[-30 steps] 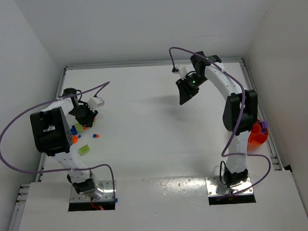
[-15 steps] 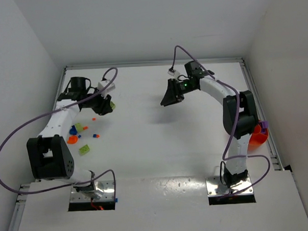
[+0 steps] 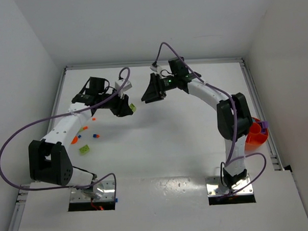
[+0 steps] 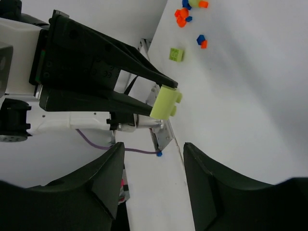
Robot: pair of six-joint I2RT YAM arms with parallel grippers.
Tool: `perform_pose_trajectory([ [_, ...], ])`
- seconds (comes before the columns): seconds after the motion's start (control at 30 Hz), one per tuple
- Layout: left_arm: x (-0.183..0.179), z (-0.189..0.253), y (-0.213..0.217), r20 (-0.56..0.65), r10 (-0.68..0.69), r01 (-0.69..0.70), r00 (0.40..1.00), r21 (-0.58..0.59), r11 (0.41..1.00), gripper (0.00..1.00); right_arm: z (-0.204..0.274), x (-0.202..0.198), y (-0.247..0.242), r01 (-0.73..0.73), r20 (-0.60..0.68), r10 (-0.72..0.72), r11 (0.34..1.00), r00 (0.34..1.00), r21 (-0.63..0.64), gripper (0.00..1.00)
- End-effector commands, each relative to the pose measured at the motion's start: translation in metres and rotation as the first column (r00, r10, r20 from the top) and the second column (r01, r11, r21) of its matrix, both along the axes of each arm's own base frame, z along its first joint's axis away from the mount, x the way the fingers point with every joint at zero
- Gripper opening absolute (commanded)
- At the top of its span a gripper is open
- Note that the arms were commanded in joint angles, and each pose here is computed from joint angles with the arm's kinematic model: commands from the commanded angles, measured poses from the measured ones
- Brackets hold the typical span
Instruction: Sort the legos into containers by color
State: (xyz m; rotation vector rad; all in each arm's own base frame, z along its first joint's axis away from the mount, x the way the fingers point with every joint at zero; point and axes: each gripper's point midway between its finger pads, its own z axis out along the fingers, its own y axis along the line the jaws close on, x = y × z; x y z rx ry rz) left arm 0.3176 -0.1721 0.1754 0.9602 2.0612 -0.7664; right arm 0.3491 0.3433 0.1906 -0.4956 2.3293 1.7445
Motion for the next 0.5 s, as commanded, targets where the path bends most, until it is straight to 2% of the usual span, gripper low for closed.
perform_pose_trajectory([
  [0.0,0.006,0.024,-0.017,0.043,-0.029,0.032,0.999,-0.057,0.998,0.12,0.029,0.002,0.018,-0.036,0.066,0.032,0.998,0.997,0.054,0.54],
  [0.2,0.005,0.027,-0.020,0.052,-0.040,0.043,0.998,-0.059,0.997,0.12,0.018,-0.007,0.038,-0.079,0.043,0.077,0.996,0.996,0.047,0.55],
  [0.47,0.006,0.031,-0.021,0.054,-0.035,0.039,0.998,-0.065,0.997,0.12,0.001,-0.008,0.042,-0.080,0.008,0.080,0.997,0.997,0.018,0.56],
])
